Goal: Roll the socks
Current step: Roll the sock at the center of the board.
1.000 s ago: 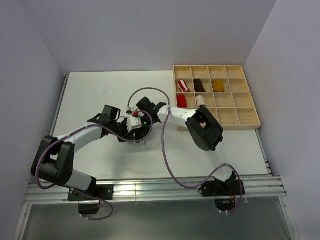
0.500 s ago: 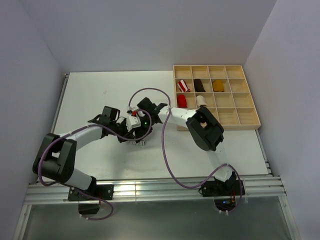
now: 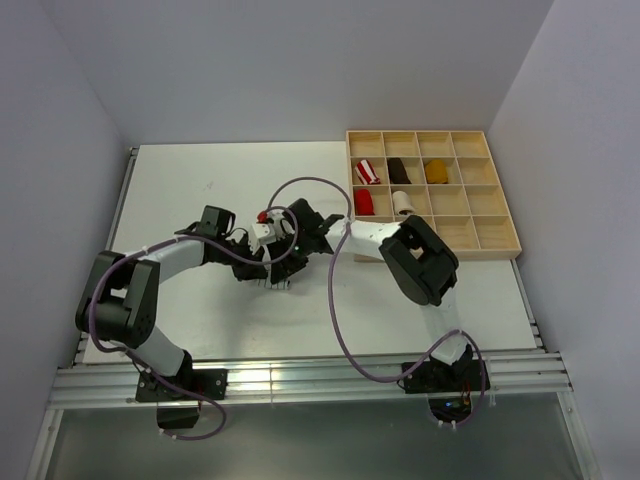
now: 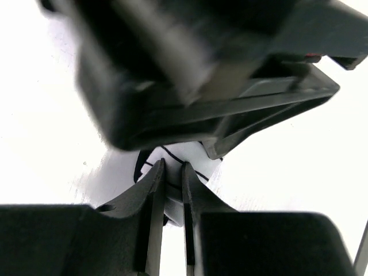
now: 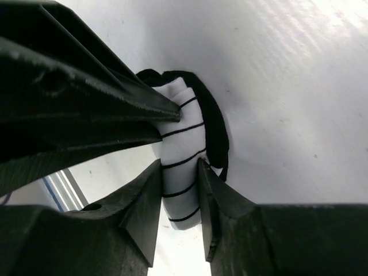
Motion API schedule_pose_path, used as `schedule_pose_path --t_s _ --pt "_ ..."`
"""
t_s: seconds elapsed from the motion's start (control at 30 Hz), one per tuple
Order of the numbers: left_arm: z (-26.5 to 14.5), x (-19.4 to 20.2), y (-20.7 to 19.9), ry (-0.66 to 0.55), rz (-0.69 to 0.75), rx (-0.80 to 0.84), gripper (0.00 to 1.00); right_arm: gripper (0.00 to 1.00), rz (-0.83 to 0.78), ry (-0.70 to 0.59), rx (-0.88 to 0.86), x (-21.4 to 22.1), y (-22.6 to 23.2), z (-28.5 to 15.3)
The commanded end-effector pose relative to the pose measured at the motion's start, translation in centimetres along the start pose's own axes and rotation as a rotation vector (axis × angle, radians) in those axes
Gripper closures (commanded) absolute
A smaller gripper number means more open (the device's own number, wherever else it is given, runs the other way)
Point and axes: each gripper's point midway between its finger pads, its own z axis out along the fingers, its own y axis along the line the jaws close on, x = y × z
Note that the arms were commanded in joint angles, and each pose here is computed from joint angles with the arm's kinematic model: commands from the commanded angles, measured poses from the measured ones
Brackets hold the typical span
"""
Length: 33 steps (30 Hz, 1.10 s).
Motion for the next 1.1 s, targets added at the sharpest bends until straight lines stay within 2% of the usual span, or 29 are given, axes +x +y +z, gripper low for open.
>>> schedule_pose_path --t_s 0.0,0.17,0.47,0.67,0.8,0.9,1.0,1.07 --pt "0.3 4.4 0.1 0.159 -0.122 -0.020 1.00 0.61 0.077 -0.030 0.126 1.1 -3.1 -0.6" --pt "0.6 4.8 0.8 0.195 -0.187 -0.032 1.00 0.56 0.081 -0.152 0.129 -0.3 -2.6 -2.6" --pt "0.7 4.9 1.2 0.215 -0.228 -0.045 1.00 0.55 0.077 -0.330 0.127 -1.9 -1.8 -5.8" --pt "0.7 5.1 1.2 0.226 -0.238 -0.039 1.00 0.54 0.031 -0.512 0.176 -3.0 -1.1 -9.8" --pt "0.8 4.9 1.2 0.225 -0.239 -0.034 1.00 0.55 0.023 -0.638 0.235 -1.4 -1.9 -12.1" --pt "0.9 4.9 1.1 0.234 -0.250 -0.014 1.00 0.56 -0.047 -0.763 0.277 -1.9 -1.4 -14.4" --pt "1.0 4.8 1.0 0.244 -0.259 0.010 1.00 0.54 -0.164 -0.770 0.350 -0.7 -0.7 -14.1" --pt "1.2 4.8 0.9 0.250 -0.272 0.030 1.00 0.54 -0.243 -0.729 0.389 -0.5 0.5 -13.0"
